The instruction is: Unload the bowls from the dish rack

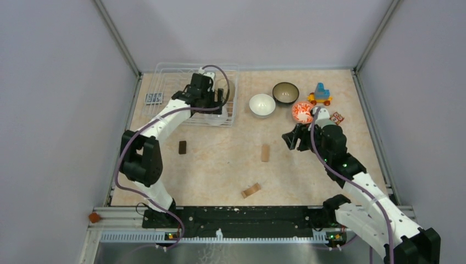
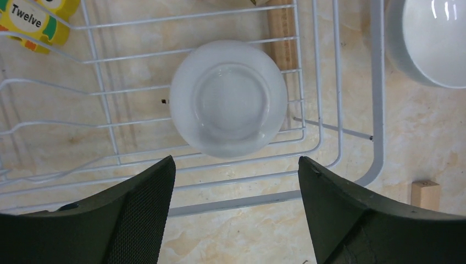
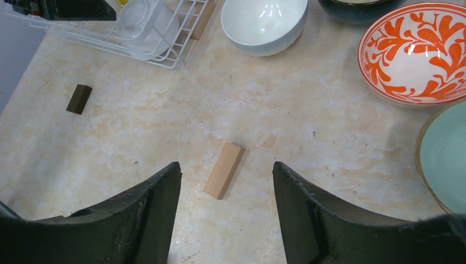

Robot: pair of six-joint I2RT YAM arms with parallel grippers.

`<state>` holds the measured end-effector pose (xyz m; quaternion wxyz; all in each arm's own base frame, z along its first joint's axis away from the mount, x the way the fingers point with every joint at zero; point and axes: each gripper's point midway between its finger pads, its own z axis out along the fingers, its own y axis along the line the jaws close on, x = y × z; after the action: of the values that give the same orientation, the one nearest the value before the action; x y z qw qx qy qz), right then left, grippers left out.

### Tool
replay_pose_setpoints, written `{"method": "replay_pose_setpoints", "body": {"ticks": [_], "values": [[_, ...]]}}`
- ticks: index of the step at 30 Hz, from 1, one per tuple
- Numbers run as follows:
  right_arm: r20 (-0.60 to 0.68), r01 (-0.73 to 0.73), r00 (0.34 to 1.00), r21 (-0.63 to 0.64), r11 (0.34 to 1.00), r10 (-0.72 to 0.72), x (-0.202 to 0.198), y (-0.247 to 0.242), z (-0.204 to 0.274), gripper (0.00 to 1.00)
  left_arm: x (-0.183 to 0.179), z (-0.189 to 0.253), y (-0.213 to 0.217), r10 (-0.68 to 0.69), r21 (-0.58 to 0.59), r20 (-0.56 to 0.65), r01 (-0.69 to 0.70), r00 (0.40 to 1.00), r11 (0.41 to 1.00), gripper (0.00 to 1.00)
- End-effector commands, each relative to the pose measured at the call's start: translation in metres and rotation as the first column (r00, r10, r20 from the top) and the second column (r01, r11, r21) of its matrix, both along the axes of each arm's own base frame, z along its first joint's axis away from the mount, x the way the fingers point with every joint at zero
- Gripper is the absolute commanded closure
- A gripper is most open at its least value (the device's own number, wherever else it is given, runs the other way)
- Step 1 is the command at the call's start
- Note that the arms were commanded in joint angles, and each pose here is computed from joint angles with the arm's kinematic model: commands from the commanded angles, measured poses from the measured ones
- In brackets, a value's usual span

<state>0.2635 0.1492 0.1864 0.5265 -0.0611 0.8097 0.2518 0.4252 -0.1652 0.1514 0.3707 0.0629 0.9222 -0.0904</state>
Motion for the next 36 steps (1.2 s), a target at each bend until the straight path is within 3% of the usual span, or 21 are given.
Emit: {"method": "replay_pose_setpoints", "body": {"ticks": [1, 5, 10, 25, 36], "values": [[0.044, -0.013, 0.999, 0.024, 1.0, 0.012, 0.006, 0.005, 0.019, 0.38, -0.01, -0.016, 0.003, -0.001, 0.021, -0.07, 0.003, 0.998, 1.0, 0.15], [0.034, -0.024, 0.999, 0.025, 0.999, 0.023, 0.006, 0.008, 0.017, 0.38, -0.032, -0.035, 0.011, 0.048, 0.029, -0.153, -0.044, 0.987, 0.999, 0.2], [0.026, -0.031, 0.999, 0.038, 0.999, 0.03, 0.003, 0.009, 0.014, 0.39, -0.064, -0.044, 0.034, 0.1, 0.066, -0.152, -0.091, 0.983, 0.994, 0.24], [0.01, -0.042, 0.999, 0.054, 0.998, 0.041, 0.003, 0.013, 0.008, 0.39, -0.105, 0.0, 0.07, 0.219, 0.057, -0.03, -0.217, 0.975, 0.975, 0.29], [0.005, -0.03, 1.0, 0.05, 0.998, 0.03, 0.005, 0.011, 0.01, 0.39, -0.106, 0.032, 0.096, 0.356, 0.028, 0.107, -0.361, 0.928, 0.932, 0.29]]}}
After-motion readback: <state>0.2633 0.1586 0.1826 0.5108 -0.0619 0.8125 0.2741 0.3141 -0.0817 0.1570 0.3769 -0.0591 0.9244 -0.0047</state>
